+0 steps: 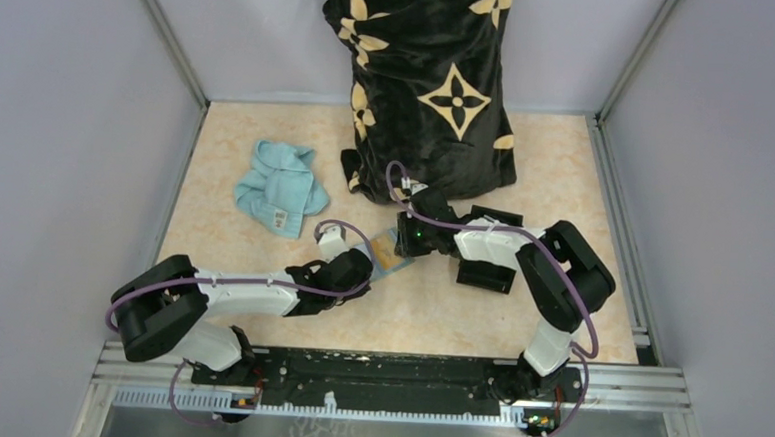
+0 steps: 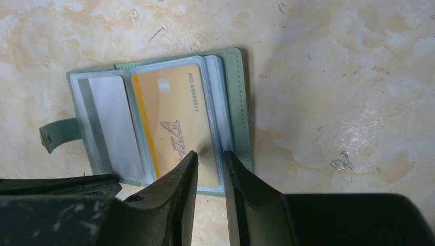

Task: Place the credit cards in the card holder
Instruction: Turn over the card slot in the card holder.

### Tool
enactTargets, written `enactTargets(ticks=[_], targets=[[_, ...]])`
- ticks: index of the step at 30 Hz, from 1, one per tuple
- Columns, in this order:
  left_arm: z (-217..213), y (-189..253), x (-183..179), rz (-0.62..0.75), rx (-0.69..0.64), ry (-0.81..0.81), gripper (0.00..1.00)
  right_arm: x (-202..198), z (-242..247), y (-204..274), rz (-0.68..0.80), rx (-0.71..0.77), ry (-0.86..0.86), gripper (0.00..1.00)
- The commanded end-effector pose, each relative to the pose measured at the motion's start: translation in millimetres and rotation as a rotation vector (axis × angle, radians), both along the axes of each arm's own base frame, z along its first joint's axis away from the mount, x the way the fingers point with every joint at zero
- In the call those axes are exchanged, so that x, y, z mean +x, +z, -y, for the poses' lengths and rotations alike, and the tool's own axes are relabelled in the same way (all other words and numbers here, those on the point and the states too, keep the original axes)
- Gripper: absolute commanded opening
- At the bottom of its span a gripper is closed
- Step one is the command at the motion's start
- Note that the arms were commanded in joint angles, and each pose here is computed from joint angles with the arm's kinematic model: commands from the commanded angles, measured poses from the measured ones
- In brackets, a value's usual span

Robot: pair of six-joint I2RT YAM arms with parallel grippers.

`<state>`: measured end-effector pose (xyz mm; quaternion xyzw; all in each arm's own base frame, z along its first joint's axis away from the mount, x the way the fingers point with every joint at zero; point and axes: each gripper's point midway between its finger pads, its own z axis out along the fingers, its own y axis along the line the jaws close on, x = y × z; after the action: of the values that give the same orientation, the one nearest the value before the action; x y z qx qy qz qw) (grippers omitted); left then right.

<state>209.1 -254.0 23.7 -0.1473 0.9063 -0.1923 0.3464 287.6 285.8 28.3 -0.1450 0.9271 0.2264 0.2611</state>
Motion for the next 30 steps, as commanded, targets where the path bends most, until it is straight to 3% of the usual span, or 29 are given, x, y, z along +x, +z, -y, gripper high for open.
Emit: enactTargets(ticks=[1,15,30], targets=[[-25.5,-23.0,-11.6,-0.044,0.119,0.008,0.13,-6.1,11.1,-18.7,-0.050,-0.006,-0.005,0.27],[-30.0,-30.4,-14.5,-0.058,0.134,0.015,0.12,-15.6,-13.3,4.0,-0.064,0.162,0.048,0.28],[-31.1,-35.2,-16.9,-0.071,0.136,0.015,0.11,-10.3,-13.6,43.0,0.020,0.212,0.039,0.28]])
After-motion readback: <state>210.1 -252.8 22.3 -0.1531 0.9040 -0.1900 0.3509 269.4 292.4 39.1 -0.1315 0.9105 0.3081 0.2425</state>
